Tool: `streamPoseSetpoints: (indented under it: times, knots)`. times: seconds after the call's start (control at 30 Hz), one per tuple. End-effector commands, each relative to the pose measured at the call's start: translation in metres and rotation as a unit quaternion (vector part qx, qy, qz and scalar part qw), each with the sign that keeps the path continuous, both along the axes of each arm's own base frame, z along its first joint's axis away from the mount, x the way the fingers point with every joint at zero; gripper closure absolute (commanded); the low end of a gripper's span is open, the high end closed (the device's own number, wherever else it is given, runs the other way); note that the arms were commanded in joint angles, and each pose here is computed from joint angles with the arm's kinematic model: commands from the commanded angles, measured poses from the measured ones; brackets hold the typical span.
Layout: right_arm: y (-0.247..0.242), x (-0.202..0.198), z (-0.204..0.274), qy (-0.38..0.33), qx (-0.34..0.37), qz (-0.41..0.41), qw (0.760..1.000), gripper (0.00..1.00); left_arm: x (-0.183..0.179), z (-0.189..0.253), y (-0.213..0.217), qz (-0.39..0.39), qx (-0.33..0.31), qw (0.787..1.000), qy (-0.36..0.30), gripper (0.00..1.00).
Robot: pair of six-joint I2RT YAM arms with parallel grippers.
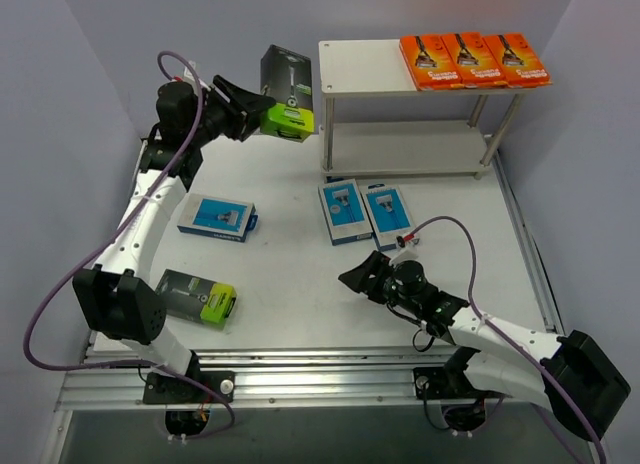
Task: Place and organize the shaving razors onto the shelf
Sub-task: Pass the shaving razor from the right arm to the left, then place the shaving razor onto shelf
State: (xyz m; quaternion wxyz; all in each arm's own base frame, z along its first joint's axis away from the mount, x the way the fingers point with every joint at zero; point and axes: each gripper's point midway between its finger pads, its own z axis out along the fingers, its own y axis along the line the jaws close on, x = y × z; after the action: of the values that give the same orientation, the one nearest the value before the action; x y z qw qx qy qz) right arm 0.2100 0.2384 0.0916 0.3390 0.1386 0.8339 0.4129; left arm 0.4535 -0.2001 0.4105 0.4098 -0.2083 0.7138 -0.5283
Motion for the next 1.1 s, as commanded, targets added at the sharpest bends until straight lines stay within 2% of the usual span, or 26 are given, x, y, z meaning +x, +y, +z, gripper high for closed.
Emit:
streamPoseSetpoints:
  times: [0.0, 0.33, 0.6, 0.63, 0.7, 0.77, 0.83, 1.07]
  knots:
    - [0.006, 0.002, 0.007, -0.016, 0.012, 0.034, 0.999, 0.42, -0.015, 0.107, -0.025, -0.029, -0.069, 0.987, -0.145, 0.86]
    - [0.007, 0.008, -0.009, 0.003, 0.023, 0.056, 0.998, 0.42, 0.020, 0.124, -0.088, -0.065, -0.141, 0.976, -0.150, 0.89]
    - [0.006, 0.011, -0.015, 0.012, 0.034, 0.064, 0.997, 0.43, 0.058, 0.116, -0.108, -0.039, -0.161, 0.978, -0.128, 0.92]
    - [0.006, 0.011, -0.016, 0.013, 0.034, 0.067, 0.997, 0.43, 0.056, 0.129, -0.107, -0.039, -0.167, 0.975, -0.141, 0.91]
    - [0.004, 0.015, -0.017, 0.014, 0.033, 0.064, 0.997, 0.43, 0.068, 0.117, -0.115, -0.035, -0.164, 0.978, -0.128, 0.92]
    - [0.004, 0.015, -0.018, 0.015, 0.036, 0.068, 0.997, 0.43, 0.067, 0.126, -0.118, -0.033, -0.171, 0.975, -0.135, 0.91]
    - [0.001, 0.019, -0.020, 0.016, 0.038, 0.066, 0.997, 0.43, 0.080, 0.110, -0.124, -0.028, -0.168, 0.979, -0.115, 0.91]
    - [-0.004, 0.023, -0.025, 0.025, 0.043, 0.068, 0.996, 0.43, 0.099, 0.101, -0.129, -0.015, -0.188, 0.976, -0.107, 0.92]
